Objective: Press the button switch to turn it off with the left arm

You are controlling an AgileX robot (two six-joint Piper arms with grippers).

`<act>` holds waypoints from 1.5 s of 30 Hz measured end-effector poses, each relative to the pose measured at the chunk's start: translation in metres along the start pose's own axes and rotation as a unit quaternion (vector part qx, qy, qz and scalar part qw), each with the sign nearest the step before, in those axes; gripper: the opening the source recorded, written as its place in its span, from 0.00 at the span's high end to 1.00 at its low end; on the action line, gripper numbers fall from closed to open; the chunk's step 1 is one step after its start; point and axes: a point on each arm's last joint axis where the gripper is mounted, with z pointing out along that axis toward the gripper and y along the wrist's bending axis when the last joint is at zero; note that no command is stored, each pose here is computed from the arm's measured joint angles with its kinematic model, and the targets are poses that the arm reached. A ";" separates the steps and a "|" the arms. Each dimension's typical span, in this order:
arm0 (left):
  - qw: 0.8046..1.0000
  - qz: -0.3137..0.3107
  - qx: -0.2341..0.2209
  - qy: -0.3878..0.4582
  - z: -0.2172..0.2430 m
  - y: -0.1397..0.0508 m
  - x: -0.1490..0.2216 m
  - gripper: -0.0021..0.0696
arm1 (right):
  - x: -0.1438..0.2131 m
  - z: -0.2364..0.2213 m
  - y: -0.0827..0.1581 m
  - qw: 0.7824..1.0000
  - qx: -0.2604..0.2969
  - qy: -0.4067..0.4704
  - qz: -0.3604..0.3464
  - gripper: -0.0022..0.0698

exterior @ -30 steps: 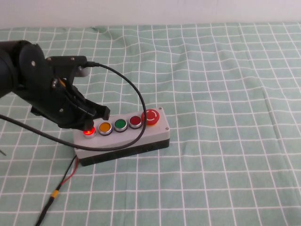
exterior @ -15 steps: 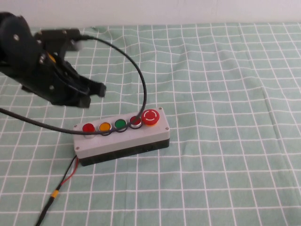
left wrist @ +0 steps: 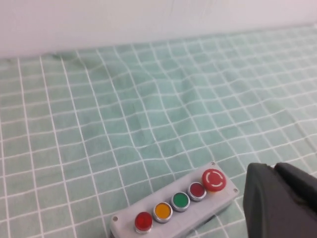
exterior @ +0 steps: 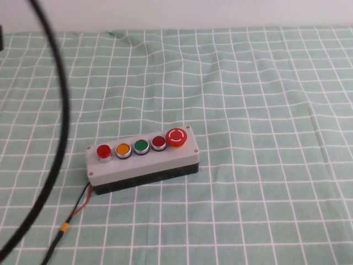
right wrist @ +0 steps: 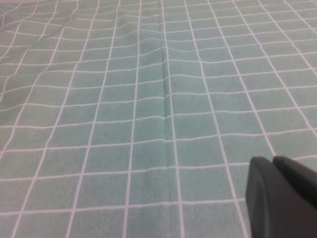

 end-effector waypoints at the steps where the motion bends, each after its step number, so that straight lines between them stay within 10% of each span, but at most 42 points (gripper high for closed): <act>1: 1.000 0.001 0.001 -0.013 -0.014 -0.002 0.006 0.98 | 0.000 0.000 0.000 1.000 0.000 0.000 0.000 0.99; 16: 0.996 -0.075 0.011 -0.042 -0.052 -0.006 0.129 0.98 | 0.000 0.000 0.000 1.000 0.000 0.000 0.000 0.99; 33: 0.993 -0.105 0.035 -0.036 -0.048 -0.009 0.134 0.98 | 0.000 0.000 0.000 1.000 0.000 0.000 0.000 0.99; 45: 0.991 -0.013 -0.044 -0.122 -0.016 0.009 0.144 0.98 | 0.000 0.000 0.000 1.000 0.000 0.000 0.000 0.99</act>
